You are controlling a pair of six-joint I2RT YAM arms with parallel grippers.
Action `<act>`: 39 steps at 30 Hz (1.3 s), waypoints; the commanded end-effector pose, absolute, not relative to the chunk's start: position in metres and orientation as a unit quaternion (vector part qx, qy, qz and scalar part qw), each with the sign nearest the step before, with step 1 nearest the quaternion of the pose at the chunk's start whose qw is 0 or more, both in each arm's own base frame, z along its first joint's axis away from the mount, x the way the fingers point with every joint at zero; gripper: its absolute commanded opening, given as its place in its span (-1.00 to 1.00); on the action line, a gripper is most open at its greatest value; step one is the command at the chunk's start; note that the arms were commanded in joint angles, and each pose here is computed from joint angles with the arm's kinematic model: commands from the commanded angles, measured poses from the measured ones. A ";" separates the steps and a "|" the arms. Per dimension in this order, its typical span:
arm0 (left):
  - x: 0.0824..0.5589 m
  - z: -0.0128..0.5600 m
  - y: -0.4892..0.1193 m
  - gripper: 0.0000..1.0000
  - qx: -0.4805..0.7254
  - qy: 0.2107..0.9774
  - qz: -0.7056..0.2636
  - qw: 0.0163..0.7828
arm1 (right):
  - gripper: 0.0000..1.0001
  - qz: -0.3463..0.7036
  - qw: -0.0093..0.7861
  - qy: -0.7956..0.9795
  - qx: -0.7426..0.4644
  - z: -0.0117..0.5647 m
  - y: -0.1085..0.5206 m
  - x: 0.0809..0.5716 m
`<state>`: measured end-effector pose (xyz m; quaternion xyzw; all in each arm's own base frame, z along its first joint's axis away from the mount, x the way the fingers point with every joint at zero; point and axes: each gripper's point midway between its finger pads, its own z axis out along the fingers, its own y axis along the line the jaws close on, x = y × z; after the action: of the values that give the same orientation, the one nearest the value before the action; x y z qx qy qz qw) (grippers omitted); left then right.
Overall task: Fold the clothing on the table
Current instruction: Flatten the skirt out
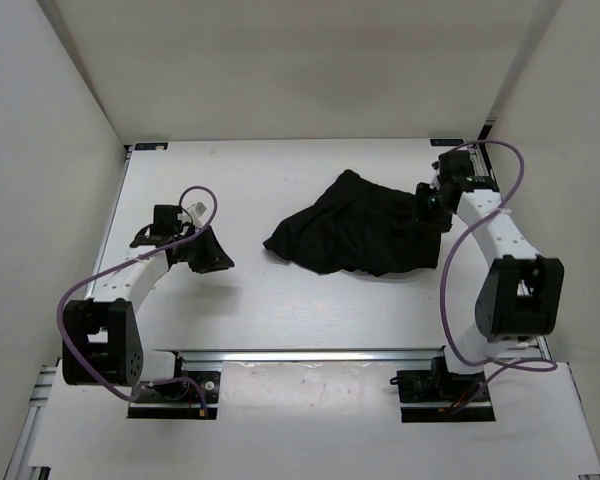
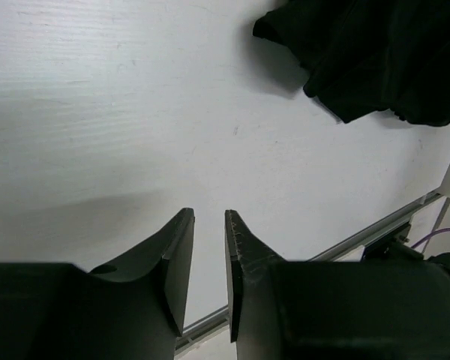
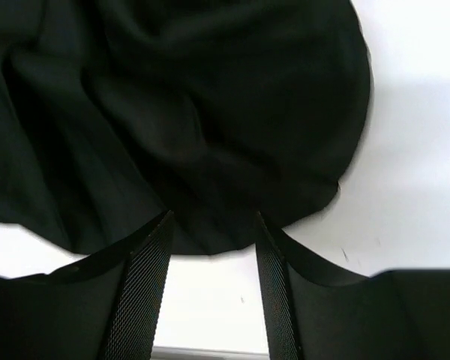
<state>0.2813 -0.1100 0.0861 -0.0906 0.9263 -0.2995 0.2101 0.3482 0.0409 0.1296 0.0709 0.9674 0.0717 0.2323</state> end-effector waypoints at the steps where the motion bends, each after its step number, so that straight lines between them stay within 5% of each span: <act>1: 0.278 0.105 -0.115 -0.30 -0.054 0.920 -0.294 0.252 | 0.06 0.102 0.288 0.950 0.067 0.147 0.050 0.404; 9: 0.254 0.105 -0.133 -0.34 -0.063 0.908 -0.351 0.220 | 0.25 0.056 0.325 0.943 0.032 0.124 0.049 0.504; 16: 0.231 0.091 -0.125 -0.38 -0.080 0.914 -0.345 0.200 | 0.36 0.049 0.276 0.960 0.007 0.061 0.061 0.525; 17: 0.231 0.091 -0.123 -0.37 -0.082 0.914 -0.342 0.200 | 0.31 0.055 0.264 0.963 0.006 0.049 0.065 0.523; 19: 0.232 0.093 -0.123 -0.40 -0.082 0.914 -0.344 0.200 | -0.28 0.090 0.255 0.963 -0.011 0.051 0.080 0.522; 20: 0.233 0.093 -0.123 -0.40 -0.086 0.913 -0.345 0.199 | -0.99 0.098 0.250 0.963 -0.010 0.052 0.083 0.523; 21: 0.235 0.094 -0.123 -0.41 -0.089 0.911 -0.350 0.199 | -1.00 0.109 0.243 0.964 -0.017 0.058 0.092 0.519; 26: 0.236 0.092 -0.127 -0.42 -0.093 0.908 -0.361 0.193 | -1.00 0.213 0.345 0.908 -0.107 0.206 0.152 0.502; 30: 0.240 0.092 -0.132 -0.43 -0.089 0.905 -0.368 0.196 | -1.00 0.295 0.450 0.820 -0.195 0.338 0.204 0.432; 35: 0.240 0.086 -0.134 -0.45 -0.085 0.907 -0.365 0.190 | -1.00 0.410 0.368 0.793 -0.258 0.333 0.240 0.324; 36: 0.240 0.085 -0.133 -0.46 -0.084 0.908 -0.362 0.192 | -0.91 0.425 0.334 0.799 -0.263 0.317 0.243 0.299; 37: 0.241 0.085 -0.132 -0.45 -0.084 0.908 -0.360 0.195 | -0.42 0.435 0.294 0.812 -0.254 0.303 0.244 0.279; 39: 0.237 0.079 -0.130 -0.43 -0.087 0.912 -0.353 0.192 | -0.02 0.431 0.210 0.849 -0.221 0.251 0.231 0.233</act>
<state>0.2373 -0.1290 0.0794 -0.0971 0.9136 -0.3507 0.1817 0.2831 0.2342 0.3659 -0.2768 0.7632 0.4014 0.4240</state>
